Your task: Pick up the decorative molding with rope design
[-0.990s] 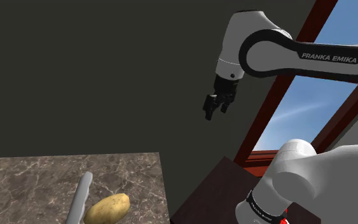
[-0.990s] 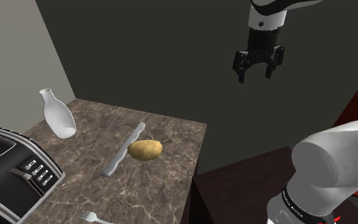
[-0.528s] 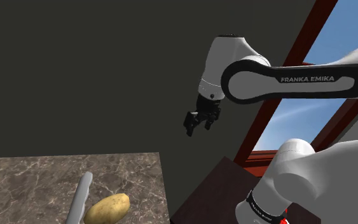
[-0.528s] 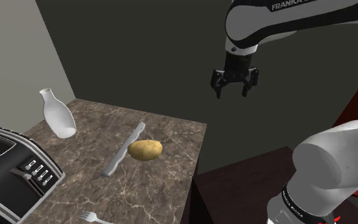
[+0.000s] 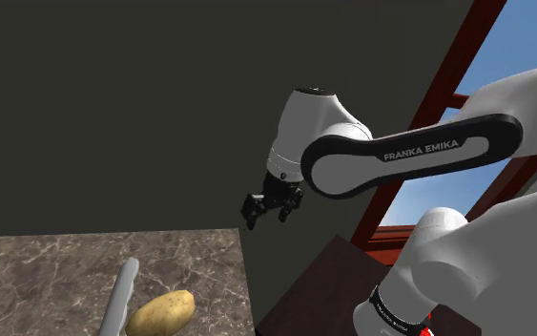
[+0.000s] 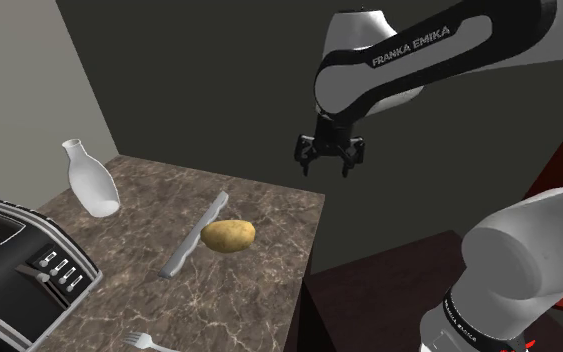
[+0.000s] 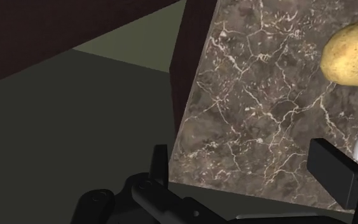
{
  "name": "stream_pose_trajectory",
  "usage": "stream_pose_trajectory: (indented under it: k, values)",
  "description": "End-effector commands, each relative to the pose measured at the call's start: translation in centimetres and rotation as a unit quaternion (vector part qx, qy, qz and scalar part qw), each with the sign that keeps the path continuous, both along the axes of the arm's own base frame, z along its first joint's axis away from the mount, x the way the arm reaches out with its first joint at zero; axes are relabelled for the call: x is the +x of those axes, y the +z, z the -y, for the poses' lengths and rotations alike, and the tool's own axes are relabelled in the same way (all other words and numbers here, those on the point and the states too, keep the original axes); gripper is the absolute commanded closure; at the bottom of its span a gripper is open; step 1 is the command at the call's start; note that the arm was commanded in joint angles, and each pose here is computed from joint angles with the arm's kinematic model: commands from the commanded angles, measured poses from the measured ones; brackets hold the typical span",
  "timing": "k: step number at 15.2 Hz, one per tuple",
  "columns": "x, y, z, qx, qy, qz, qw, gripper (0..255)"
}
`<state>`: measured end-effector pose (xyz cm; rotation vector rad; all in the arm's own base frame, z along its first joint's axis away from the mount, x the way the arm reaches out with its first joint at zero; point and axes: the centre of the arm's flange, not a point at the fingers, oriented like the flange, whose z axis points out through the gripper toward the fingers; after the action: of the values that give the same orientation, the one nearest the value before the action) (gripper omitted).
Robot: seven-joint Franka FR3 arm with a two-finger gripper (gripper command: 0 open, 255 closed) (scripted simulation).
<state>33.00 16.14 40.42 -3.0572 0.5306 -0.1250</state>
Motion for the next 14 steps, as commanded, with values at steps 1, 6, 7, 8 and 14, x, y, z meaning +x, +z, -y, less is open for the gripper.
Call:
stream_pose_trajectory:
  k: [1,6,7,8,14]
  values:
    - [0.9,-1.9,-1.8,0.010,-0.013,0.007,0.9998,0]
    - [2.9,-5.6,-6.1,0.031,-0.042,0.023,0.9984,0]
    - [3.3,-6.3,-6.9,0.036,-0.048,0.027,0.9979,0]
    - [3.8,-7.1,-7.8,0.040,-0.054,0.030,0.9973,0]
    - [6.9,-11.1,-13.0,0.066,-0.088,0.049,0.9927,0]
